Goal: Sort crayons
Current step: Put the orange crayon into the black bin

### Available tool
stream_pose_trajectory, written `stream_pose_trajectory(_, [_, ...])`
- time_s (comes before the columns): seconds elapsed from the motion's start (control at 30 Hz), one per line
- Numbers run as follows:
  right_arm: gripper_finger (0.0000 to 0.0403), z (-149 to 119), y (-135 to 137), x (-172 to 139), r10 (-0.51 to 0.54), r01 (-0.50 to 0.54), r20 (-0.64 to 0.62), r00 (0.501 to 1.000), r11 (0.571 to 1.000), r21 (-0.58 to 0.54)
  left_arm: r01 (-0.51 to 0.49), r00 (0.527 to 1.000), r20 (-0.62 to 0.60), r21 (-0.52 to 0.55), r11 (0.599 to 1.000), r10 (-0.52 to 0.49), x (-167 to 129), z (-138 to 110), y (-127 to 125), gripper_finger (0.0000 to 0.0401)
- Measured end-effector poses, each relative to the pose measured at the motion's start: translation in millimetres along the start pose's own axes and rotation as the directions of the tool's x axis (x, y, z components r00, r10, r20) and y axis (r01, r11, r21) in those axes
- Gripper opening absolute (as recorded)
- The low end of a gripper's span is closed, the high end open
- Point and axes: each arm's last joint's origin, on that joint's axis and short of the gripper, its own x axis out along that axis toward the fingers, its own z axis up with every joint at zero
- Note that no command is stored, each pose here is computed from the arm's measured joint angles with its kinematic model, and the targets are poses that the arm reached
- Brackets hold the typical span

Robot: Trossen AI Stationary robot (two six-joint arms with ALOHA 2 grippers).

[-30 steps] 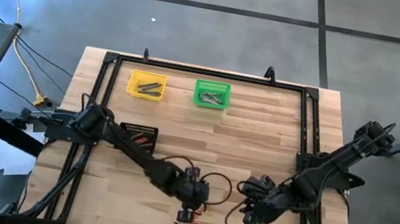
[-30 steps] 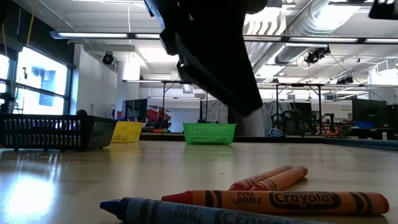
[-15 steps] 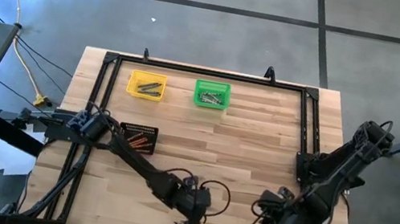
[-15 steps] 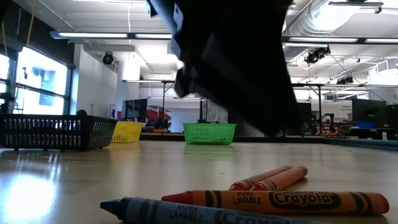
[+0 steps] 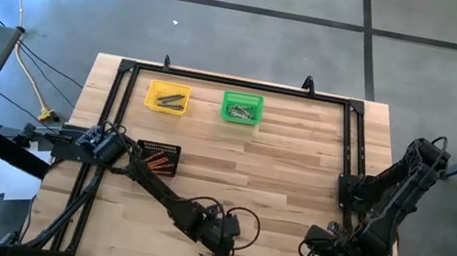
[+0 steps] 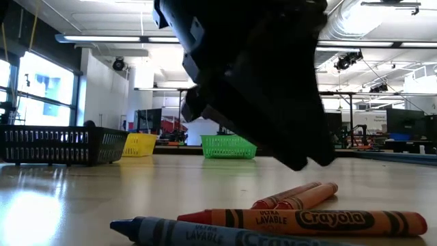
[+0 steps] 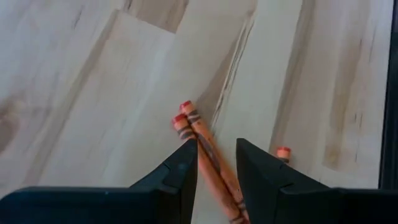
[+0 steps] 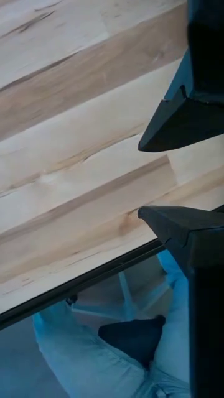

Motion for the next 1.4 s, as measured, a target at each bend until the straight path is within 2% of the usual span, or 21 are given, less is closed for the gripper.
stream_pose_trajectory(0.3, [0.0146, -1, 0, 0, 0.003, -0.003, 0.008, 1.000, 1.000, -0.007, -0.016, 1.000, -0.027, -0.017, 1.000, 0.015, 13, -11, 0, 0.0096])
stream_pose_trajectory(0.57, [0.0146, 0, 1, 0, 0.006, -0.006, 0.029, 1.000, 1.000, -0.008, -0.043, 0.998, -0.046, 0.044, 0.998, 0.045, 15, -11, 5, 0.0096])
stream_pose_trajectory(0.87, [0.0146, 0, 1, 0, 0.007, -0.006, 0.029, 1.000, 1.000, -0.014, 0.062, 0.993, -0.106, 0.031, 0.998, -0.058, 14, -6, 5, 0.0090])
stream_pose_trajectory(1.4, [0.0146, 0, 1, 0, 0.010, -0.009, 0.031, 0.999, 1.000, -0.030, 0.075, 0.991, -0.115, 0.034, 0.997, -0.071, 11, 0, 8, 0.0089])
